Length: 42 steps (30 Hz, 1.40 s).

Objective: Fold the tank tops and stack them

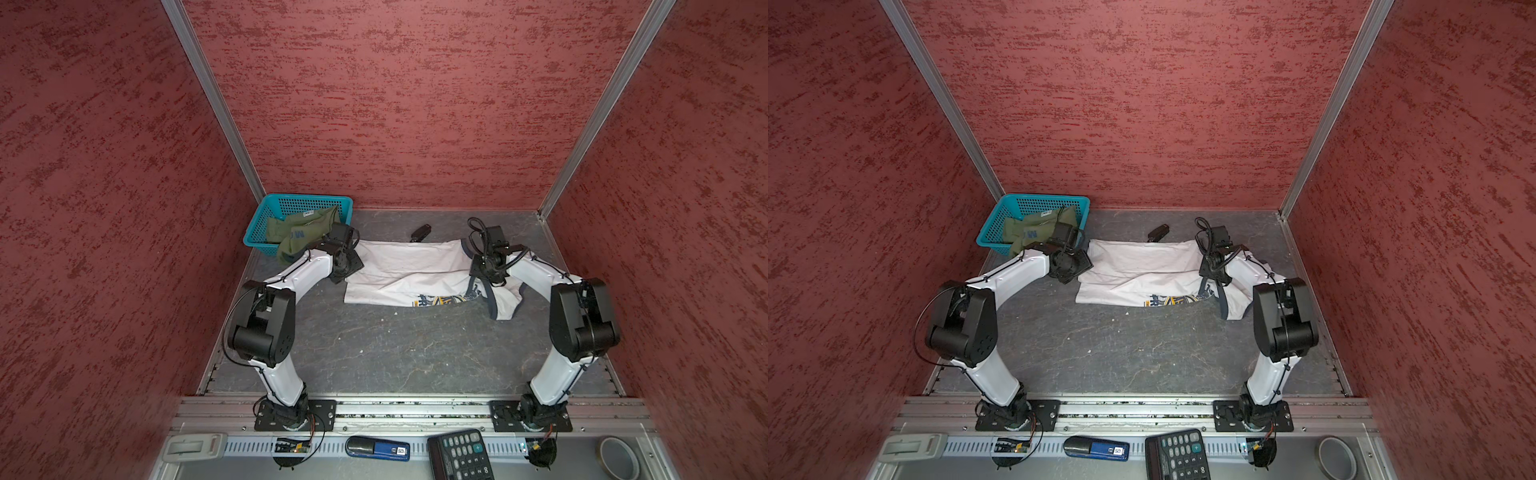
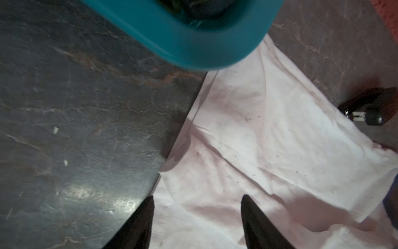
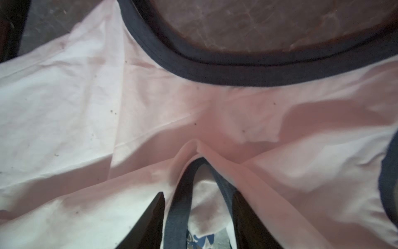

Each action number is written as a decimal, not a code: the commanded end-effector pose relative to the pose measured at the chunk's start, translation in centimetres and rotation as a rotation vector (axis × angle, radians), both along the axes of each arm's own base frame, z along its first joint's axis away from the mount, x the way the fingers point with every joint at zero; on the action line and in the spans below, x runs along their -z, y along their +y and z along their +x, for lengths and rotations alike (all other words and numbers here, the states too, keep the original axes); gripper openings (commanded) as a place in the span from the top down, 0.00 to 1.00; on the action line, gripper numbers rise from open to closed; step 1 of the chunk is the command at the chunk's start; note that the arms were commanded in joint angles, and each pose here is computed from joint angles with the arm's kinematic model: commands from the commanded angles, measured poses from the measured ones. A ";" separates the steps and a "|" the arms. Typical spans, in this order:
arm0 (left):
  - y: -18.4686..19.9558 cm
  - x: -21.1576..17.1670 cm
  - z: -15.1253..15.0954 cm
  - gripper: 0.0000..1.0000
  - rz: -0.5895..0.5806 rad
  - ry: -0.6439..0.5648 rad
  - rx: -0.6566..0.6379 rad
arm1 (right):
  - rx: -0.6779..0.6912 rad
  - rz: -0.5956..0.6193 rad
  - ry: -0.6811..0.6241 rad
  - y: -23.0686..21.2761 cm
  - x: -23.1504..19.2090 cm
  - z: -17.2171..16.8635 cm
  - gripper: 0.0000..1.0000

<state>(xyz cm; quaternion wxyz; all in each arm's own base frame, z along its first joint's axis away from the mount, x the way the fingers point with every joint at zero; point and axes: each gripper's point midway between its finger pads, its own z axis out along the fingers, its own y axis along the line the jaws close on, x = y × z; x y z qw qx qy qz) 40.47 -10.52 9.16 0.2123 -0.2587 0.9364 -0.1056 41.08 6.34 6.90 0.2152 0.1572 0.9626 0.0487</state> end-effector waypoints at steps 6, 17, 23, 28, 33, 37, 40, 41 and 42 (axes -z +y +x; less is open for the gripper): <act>1.2 -0.5 -2.9 0.32 0.022 -0.023 0.036 | -0.110 0.218 -0.119 3.5 -2.4 -3.1 0.47; 1.9 3.1 0.5 0.46 0.034 -0.059 0.064 | -0.142 0.314 -0.107 5.5 1.2 -5.5 0.48; 1.9 5.2 1.3 0.46 0.034 -0.036 0.058 | -0.143 0.310 -0.110 5.5 2.4 -5.1 0.49; 1.8 5.9 1.8 0.48 0.032 -0.040 0.055 | -0.162 0.301 -0.127 5.8 2.1 -3.8 0.56; 1.7 6.5 2.2 0.51 0.036 -0.029 0.054 | -0.156 0.260 -0.113 5.4 2.8 -3.1 0.58; 1.5 6.9 2.5 0.57 0.034 -0.018 0.062 | -0.162 0.246 -0.122 5.4 2.5 -2.9 0.60; 1.4 6.7 2.5 0.61 0.031 -0.022 0.063 | -0.164 0.232 -0.131 5.3 1.8 -2.9 0.69; 1.4 6.5 2.5 0.64 0.032 -0.023 0.064 | -0.164 0.222 -0.136 5.2 1.6 -3.0 0.72; 1.3 6.3 2.6 0.66 0.031 -0.028 0.065 | -0.162 0.216 -0.133 5.1 1.5 -3.1 0.75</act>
